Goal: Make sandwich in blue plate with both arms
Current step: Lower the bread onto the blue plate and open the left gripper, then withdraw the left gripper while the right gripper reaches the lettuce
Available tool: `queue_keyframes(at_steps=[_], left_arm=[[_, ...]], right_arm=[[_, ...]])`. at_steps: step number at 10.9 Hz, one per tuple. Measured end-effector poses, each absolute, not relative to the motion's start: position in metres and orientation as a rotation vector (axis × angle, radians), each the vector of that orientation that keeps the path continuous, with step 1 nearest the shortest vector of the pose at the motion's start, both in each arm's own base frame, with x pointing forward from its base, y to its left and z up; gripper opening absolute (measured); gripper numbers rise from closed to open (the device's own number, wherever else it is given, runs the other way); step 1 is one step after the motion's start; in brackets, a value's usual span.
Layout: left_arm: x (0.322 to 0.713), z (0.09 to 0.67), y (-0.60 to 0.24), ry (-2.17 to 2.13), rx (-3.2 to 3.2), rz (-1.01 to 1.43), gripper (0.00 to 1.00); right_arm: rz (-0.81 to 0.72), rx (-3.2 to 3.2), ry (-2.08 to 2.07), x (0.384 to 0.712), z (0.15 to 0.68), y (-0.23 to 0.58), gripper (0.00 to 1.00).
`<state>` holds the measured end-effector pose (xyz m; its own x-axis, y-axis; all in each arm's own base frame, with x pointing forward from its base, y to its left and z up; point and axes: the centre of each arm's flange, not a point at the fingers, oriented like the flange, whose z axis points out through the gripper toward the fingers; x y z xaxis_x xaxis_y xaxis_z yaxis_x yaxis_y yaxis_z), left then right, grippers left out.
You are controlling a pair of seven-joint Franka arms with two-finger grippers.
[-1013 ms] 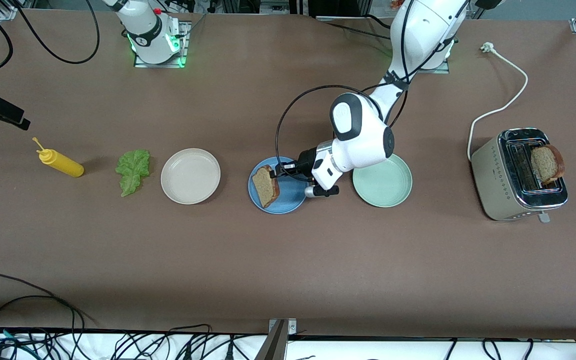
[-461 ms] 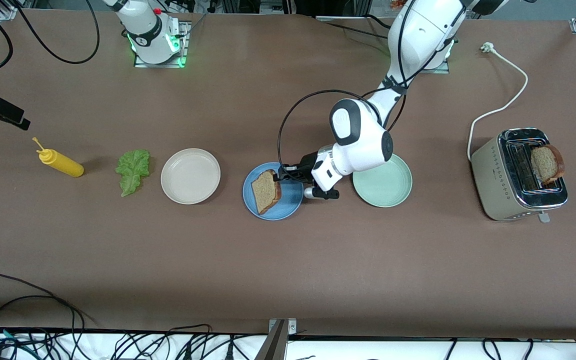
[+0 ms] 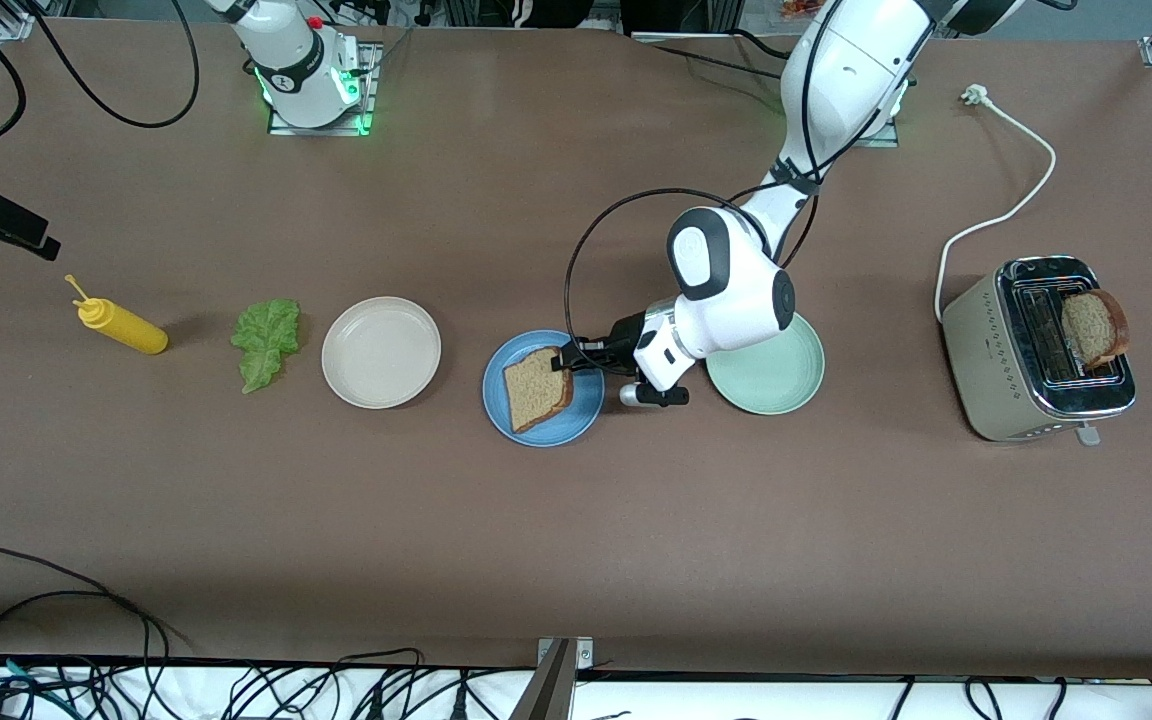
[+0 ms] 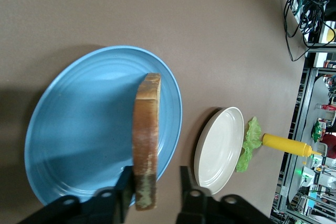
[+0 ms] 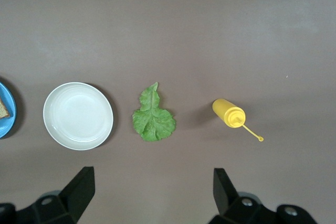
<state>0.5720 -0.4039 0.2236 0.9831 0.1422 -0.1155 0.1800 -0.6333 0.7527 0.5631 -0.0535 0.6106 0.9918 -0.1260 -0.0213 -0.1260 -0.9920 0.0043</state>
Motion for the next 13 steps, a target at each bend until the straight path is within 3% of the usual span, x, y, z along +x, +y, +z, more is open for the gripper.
queue_keyframes(at_steps=[4,5,13], left_arm=[[0.586,0.223,-0.384,0.254,2.268,-0.024,0.94],[0.594,0.221,-0.367,0.277,2.280,-0.003,1.00],[0.599,0.250,-0.229,0.317,2.320,0.084,1.00]], right_arm=[[-0.034,3.132,-0.198,0.563,0.611,-0.053,1.00],[-0.034,3.132,-0.198,0.563,0.611,-0.054,1.00],[-0.038,3.133,-0.192,0.564,0.609,-0.051,1.00]])
